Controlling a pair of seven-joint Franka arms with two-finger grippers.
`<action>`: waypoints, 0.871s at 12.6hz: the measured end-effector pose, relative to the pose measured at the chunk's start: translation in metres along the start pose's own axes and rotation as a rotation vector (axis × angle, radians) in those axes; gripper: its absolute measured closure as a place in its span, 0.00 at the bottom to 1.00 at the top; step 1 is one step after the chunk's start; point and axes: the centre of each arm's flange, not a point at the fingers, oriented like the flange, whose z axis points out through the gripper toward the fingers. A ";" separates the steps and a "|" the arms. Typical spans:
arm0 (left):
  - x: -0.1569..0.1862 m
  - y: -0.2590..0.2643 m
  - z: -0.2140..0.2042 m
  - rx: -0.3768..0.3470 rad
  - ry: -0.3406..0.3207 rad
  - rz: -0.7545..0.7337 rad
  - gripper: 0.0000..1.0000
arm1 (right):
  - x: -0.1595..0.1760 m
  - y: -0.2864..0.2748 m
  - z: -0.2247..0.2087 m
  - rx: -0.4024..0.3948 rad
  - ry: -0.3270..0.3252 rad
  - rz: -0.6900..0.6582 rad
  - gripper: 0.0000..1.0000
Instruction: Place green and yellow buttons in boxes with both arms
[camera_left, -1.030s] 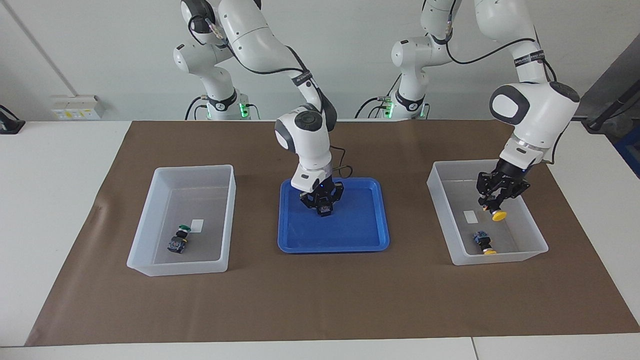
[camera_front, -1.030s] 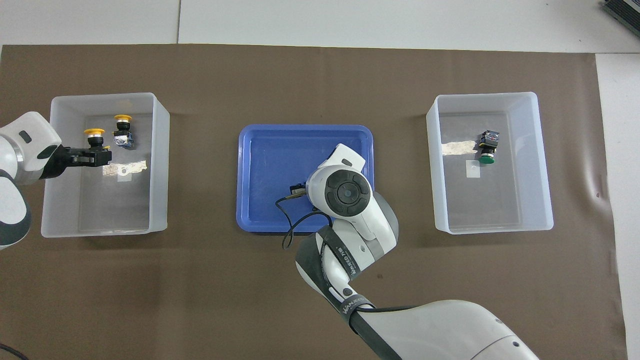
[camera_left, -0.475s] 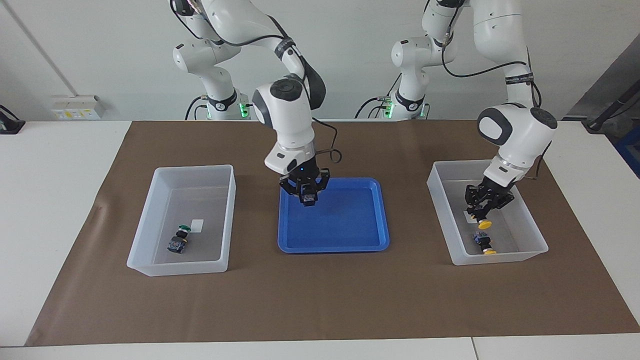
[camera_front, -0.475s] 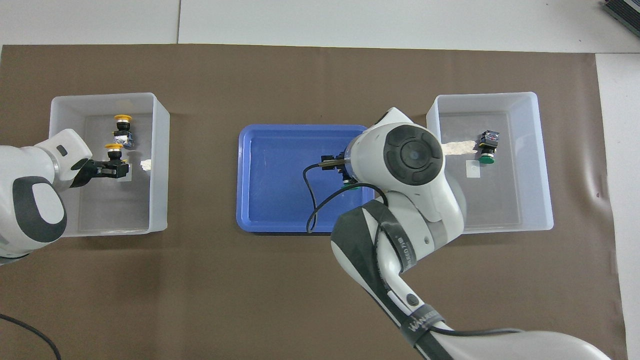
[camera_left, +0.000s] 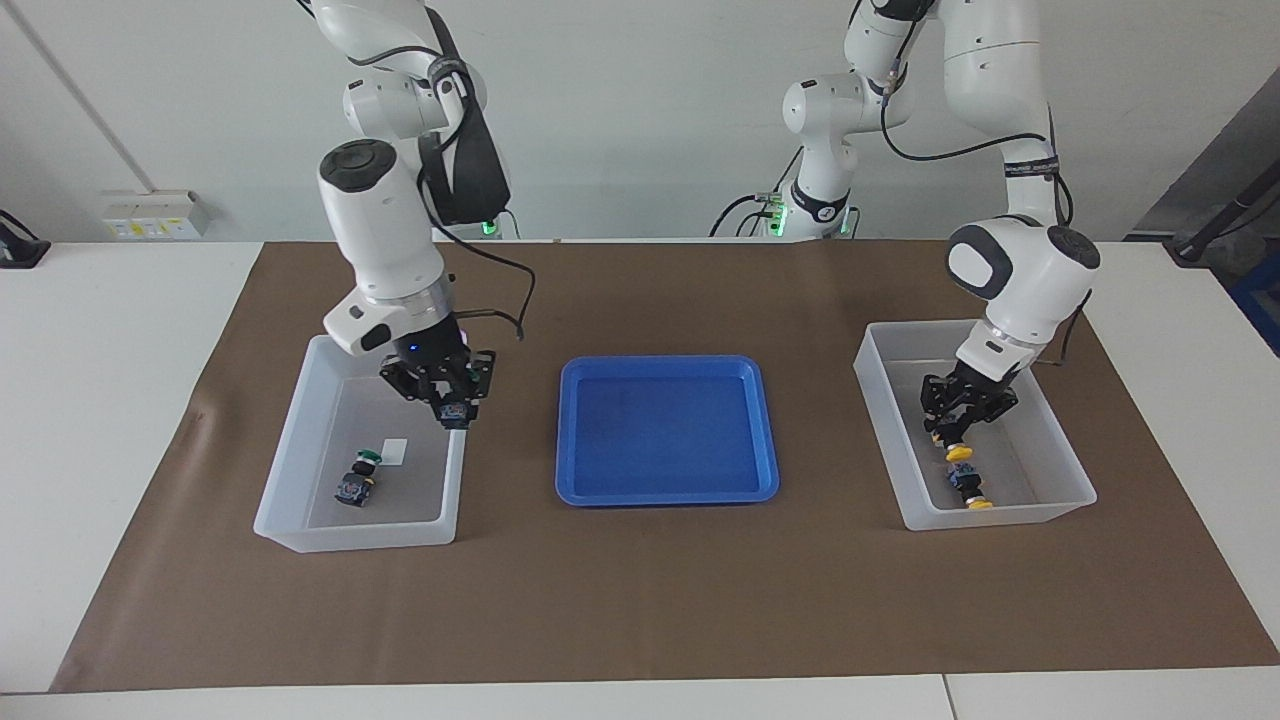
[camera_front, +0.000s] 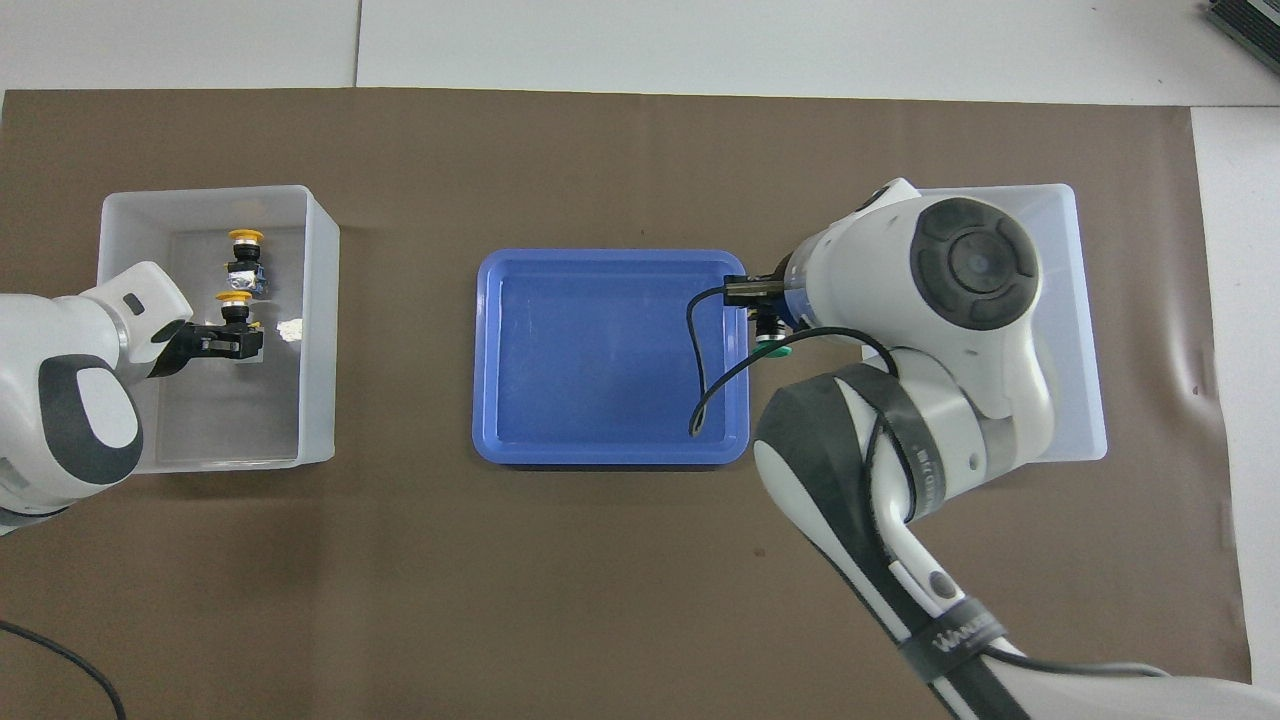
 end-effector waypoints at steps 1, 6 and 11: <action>0.003 0.001 -0.002 0.002 0.007 0.003 0.23 | -0.002 0.025 0.010 -0.009 -0.018 -0.013 0.59; 0.033 0.002 -0.039 -0.012 0.037 0.022 0.00 | -0.027 0.082 0.077 -0.029 -0.050 -0.045 0.59; 0.051 0.014 -0.082 -0.026 0.051 0.047 0.00 | -0.052 0.089 0.118 -0.034 -0.100 -0.057 0.59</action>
